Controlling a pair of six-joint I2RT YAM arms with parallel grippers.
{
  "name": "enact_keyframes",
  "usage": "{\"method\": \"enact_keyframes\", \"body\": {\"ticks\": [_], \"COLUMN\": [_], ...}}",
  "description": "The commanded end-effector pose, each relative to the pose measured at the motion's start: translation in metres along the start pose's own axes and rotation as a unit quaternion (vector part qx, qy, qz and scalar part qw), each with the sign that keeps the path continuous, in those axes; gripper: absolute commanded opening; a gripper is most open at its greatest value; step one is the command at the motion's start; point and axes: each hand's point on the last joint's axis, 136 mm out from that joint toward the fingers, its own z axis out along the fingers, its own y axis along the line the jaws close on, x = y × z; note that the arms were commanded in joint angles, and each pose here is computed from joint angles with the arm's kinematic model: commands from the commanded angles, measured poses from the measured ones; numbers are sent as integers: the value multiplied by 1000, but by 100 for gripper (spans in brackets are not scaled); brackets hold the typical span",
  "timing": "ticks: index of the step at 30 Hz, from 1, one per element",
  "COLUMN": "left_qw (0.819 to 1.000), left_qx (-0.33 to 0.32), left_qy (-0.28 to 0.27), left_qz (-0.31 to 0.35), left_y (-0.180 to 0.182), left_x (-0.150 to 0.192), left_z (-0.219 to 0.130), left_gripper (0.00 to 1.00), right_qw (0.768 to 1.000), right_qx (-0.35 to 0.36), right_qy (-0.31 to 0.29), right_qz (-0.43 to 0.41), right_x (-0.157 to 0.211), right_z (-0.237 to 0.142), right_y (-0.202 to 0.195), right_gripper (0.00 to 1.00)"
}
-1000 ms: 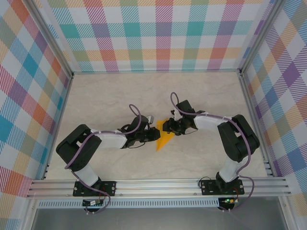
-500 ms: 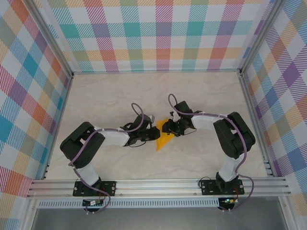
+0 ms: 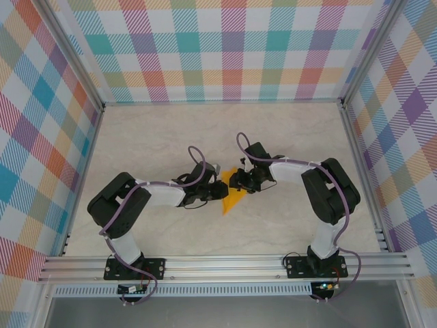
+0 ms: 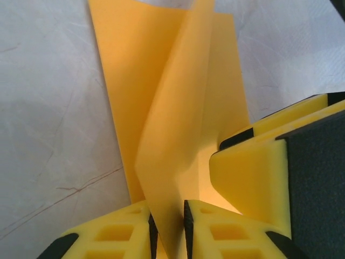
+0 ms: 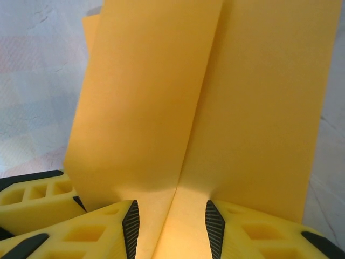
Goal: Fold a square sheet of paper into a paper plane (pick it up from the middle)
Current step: Fourth fold the wing at the center of the table.
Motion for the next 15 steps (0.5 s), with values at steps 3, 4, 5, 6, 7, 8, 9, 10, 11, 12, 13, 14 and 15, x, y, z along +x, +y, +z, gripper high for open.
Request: {"method": "enact_keyframes", "body": {"ticks": [3,4,5,6,7,8,9,10,11,12,13,14,15], "left_qw": [999,999,999,998,998,998,997,996,996,995,995,995,995], "left_qx": [33,36,38,38,41,44,51,57,65,74,77,77,78], "left_qy": [-28,-31,-33,-37,-42,-45,-49,-53,-56,-57,-55,-53,-50], "left_qz": [-2,-6,-9,-16,-20,-23,-27,-31,-31,-32,-32,-32,-31], "left_y": [-21,-21,-21,-20,-20,-20,-22,-23,-26,-29,-30,-30,-30], "left_x": [-14,-13,-12,-11,-11,-11,-11,-11,-11,-11,-11,-10,-10], "left_z": [-29,-32,-35,-38,-41,-43,-46,-48,-50,-51,-50,-49,-46], "left_gripper": [30,31,31,31,32,31,31,30,29,29,28,26,24], "right_qw": [998,997,997,996,995,994,994,993,992,992,991,991,991], "right_qx": [62,68,75,84,89,94,99,103,107,112,113,115,116], "right_qy": [3,3,3,5,7,7,8,8,9,9,9,9,9], "right_qz": [29,31,35,40,44,49,53,58,61,66,68,71,73], "right_x": [2,2,2,2,2,3,3,3,4,4,4,4,4], "right_z": [7,7,7,8,9,9,10,10,11,11,11,12,12], "right_y": [-25,-27,-29,-32,-34,-36,-37,-39,-41,-42,-42,-43,-43], "right_gripper": [41,41,41,42,42,42,42,42,42,42,42,42,42]}}
